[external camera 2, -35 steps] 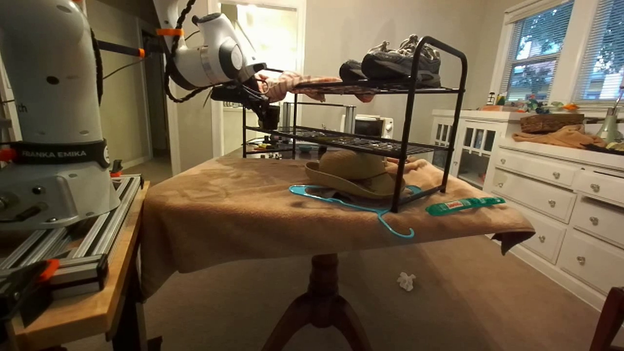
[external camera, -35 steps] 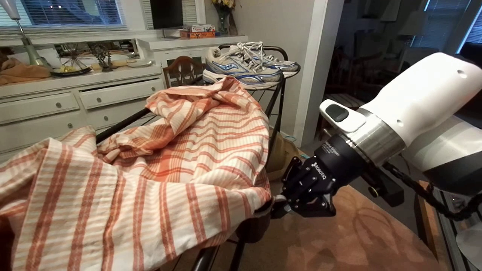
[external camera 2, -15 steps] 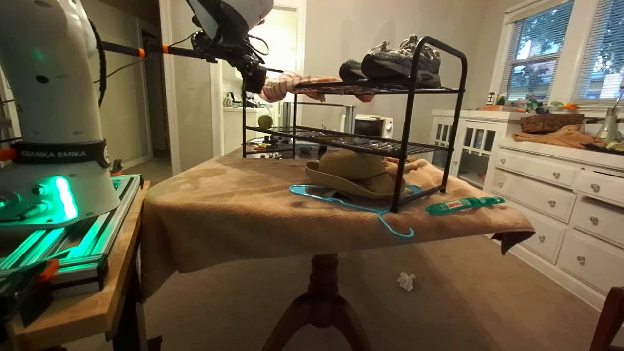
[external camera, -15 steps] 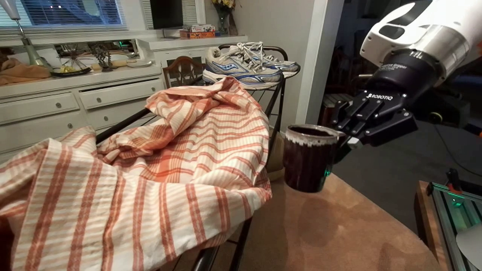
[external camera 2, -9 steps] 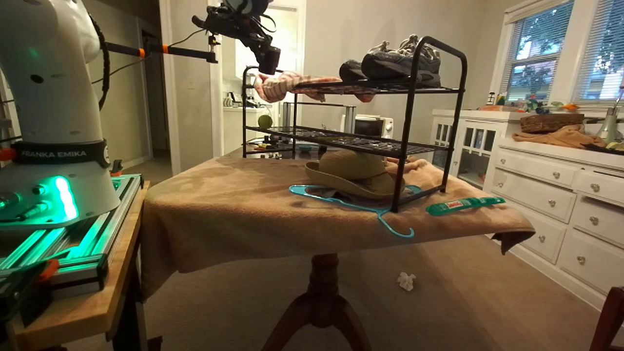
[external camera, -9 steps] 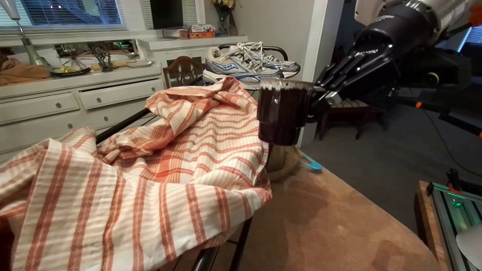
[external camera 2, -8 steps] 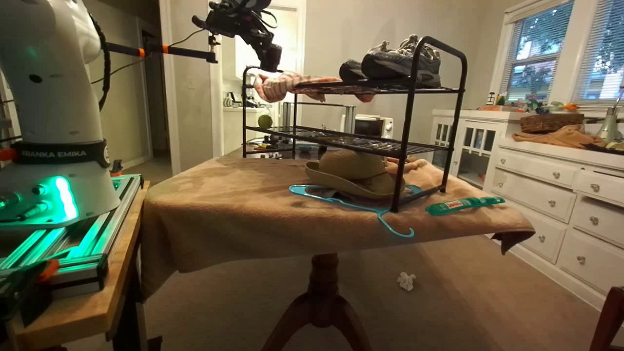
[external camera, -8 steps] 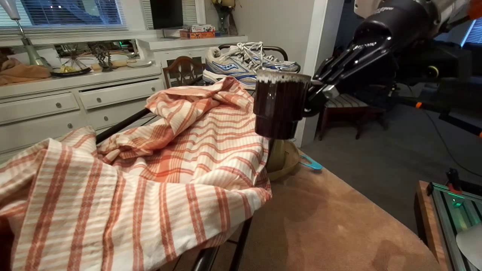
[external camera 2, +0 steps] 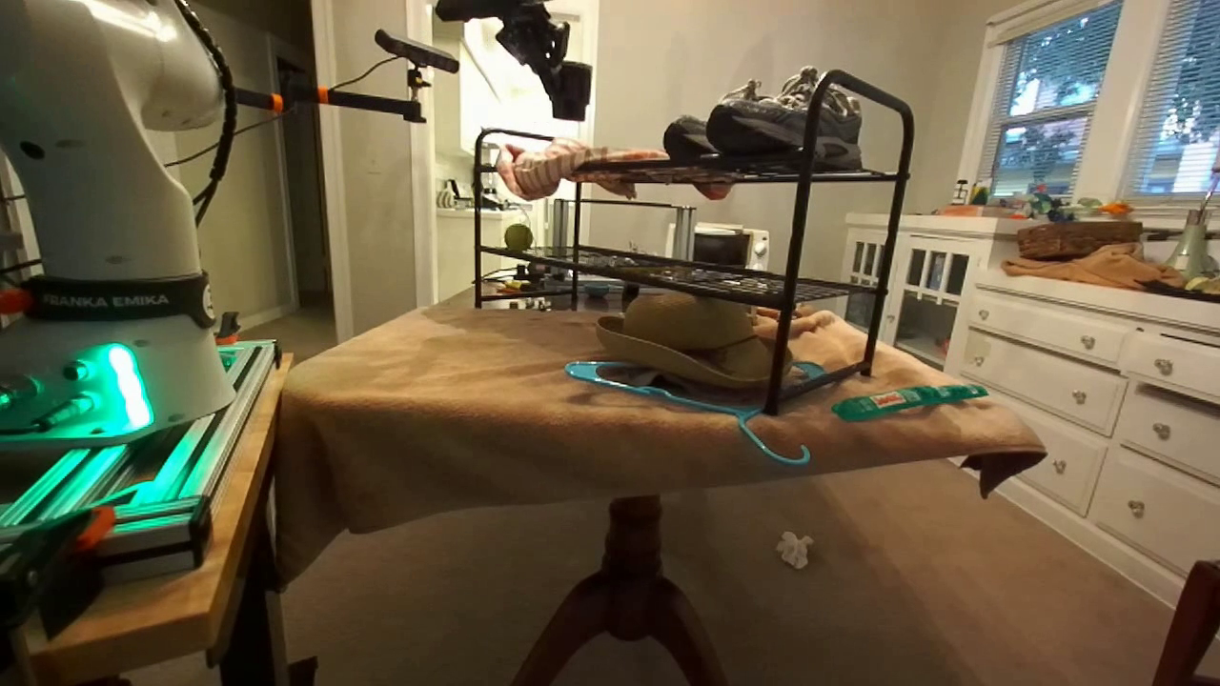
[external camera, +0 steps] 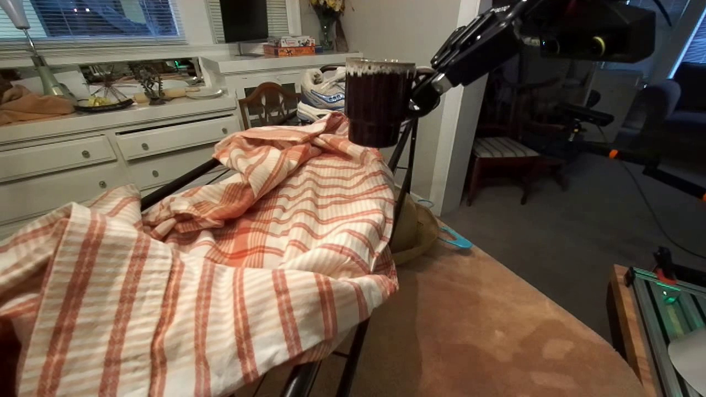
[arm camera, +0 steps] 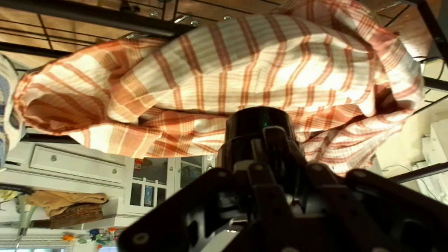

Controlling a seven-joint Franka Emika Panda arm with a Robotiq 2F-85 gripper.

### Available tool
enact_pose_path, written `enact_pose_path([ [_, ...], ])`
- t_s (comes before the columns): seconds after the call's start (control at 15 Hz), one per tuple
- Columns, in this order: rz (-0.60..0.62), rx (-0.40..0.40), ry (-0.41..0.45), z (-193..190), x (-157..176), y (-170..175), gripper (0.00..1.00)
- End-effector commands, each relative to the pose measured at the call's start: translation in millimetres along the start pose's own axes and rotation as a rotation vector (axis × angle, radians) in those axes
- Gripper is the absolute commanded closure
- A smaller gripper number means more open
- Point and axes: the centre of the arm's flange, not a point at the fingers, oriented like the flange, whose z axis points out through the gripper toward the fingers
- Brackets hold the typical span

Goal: Move the brown mug to the topmost shelf.

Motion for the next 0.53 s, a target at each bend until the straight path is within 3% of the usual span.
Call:
enact_pose_path([
  [0.0,0.004,-0.072,-0.051,8,66,-12,0.96],
  [0.47,0.015,-0.085,-0.087,48,58,-19,0.96],
])
